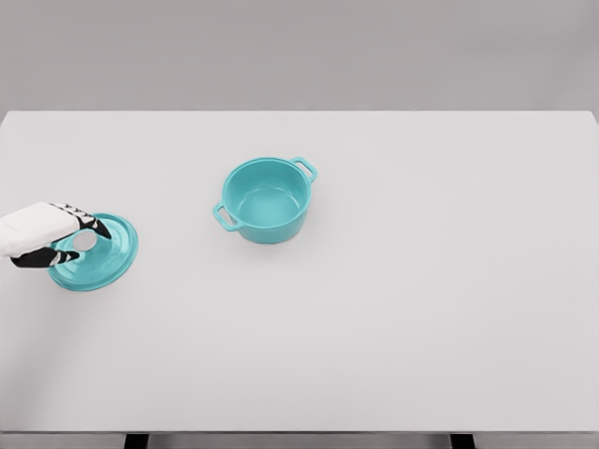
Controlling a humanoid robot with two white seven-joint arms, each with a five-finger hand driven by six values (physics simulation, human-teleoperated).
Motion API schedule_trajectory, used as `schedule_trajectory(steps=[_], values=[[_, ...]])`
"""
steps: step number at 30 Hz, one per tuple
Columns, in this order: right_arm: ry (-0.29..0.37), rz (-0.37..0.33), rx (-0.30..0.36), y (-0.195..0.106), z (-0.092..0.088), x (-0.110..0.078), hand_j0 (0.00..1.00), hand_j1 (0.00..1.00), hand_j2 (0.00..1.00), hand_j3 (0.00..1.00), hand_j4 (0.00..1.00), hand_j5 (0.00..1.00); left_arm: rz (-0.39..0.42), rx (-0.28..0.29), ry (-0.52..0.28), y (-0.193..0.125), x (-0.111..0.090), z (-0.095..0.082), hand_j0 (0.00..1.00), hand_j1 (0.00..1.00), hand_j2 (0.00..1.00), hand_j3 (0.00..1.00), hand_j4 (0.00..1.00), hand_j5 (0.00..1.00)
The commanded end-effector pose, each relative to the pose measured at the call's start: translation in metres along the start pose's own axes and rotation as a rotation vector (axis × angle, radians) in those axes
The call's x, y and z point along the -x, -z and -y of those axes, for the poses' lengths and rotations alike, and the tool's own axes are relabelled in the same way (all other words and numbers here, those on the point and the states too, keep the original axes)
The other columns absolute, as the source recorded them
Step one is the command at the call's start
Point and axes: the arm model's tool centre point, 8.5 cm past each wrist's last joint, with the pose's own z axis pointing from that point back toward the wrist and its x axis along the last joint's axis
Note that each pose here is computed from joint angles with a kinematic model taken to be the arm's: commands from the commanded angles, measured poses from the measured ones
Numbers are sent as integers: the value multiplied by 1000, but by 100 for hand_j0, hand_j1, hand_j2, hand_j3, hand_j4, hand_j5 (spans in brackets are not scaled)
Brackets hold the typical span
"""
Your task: Cover the pot with left arm
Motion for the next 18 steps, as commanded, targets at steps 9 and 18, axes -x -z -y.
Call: schedule_trajectory(steps=[9, 18], values=[[0, -1, 0, 0, 0, 1, 100, 100, 100, 100, 100, 100, 0, 5, -10, 1, 1, 3, 66, 66, 66, 66, 66, 66], [0, -2, 0, 0, 0, 1, 100, 100, 100, 100, 100, 100, -5, 8, -16, 1, 3, 4, 62, 62, 62, 62, 62, 62]])
